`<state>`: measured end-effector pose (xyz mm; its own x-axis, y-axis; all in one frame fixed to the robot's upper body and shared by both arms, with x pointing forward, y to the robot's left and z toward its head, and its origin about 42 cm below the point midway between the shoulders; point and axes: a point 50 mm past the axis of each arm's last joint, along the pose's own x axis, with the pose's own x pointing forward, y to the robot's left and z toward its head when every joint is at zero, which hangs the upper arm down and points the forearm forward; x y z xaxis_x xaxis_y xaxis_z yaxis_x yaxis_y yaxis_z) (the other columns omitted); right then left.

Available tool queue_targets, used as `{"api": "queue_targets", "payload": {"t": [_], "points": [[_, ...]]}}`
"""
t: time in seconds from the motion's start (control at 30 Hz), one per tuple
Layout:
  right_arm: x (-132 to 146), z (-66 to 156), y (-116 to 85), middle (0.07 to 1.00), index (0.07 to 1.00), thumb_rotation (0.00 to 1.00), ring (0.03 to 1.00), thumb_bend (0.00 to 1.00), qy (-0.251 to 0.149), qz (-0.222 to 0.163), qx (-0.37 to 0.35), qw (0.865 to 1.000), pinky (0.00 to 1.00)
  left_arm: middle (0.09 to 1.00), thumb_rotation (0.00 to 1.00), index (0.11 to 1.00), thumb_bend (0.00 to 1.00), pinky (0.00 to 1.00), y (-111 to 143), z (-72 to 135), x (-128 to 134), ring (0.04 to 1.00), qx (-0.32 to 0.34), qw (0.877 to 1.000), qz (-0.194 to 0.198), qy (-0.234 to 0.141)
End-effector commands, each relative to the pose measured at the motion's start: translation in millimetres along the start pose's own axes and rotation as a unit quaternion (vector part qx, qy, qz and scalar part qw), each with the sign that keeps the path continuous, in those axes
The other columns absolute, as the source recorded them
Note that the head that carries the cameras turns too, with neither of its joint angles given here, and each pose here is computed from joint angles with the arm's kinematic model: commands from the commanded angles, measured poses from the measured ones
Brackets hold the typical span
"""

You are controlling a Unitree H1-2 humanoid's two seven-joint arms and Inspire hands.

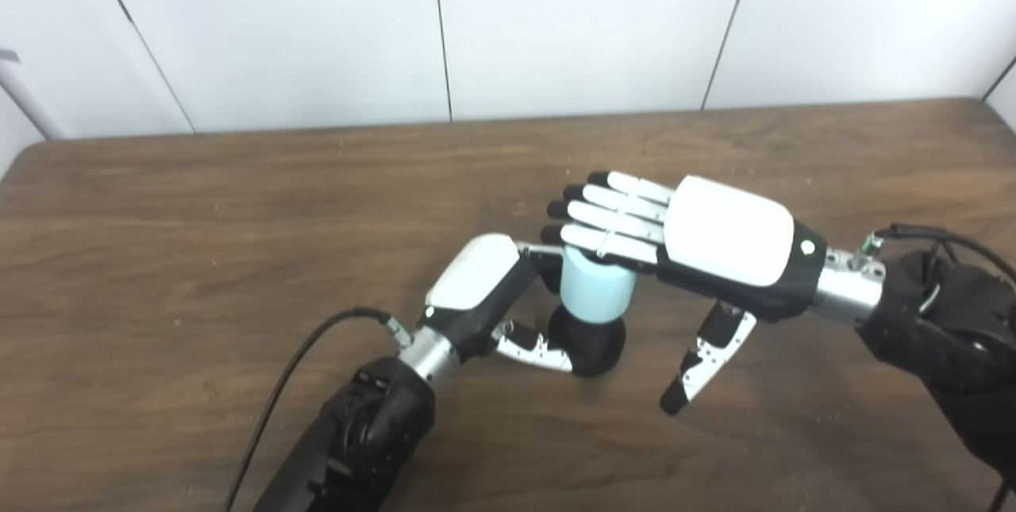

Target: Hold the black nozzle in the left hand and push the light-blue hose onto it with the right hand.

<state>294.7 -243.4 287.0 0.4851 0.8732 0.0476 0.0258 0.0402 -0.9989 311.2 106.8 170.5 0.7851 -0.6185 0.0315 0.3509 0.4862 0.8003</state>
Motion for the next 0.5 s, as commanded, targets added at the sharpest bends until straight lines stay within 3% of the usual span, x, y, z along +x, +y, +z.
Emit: {"api": "queue_targets", "payload": {"t": [0.0,0.47], "points": [[-1.1,-0.6,0.0,1.0,1.0,0.6,1.0,0.81,-0.008,0.01,-0.008,1.0,1.0,0.507,0.0,0.467,0.52,0.77,-17.4,-21.3,-13.3,0.586,0.017,0.996,-0.063,0.059],[-1.2,-0.3,6.1,1.0,1.0,0.59,1.0,0.81,-0.009,0.014,-0.001,1.0,1.0,0.501,0.0,0.472,0.52,0.78,-16.8,-20.6,-14.1,0.589,0.016,0.996,-0.063,0.06]]}}
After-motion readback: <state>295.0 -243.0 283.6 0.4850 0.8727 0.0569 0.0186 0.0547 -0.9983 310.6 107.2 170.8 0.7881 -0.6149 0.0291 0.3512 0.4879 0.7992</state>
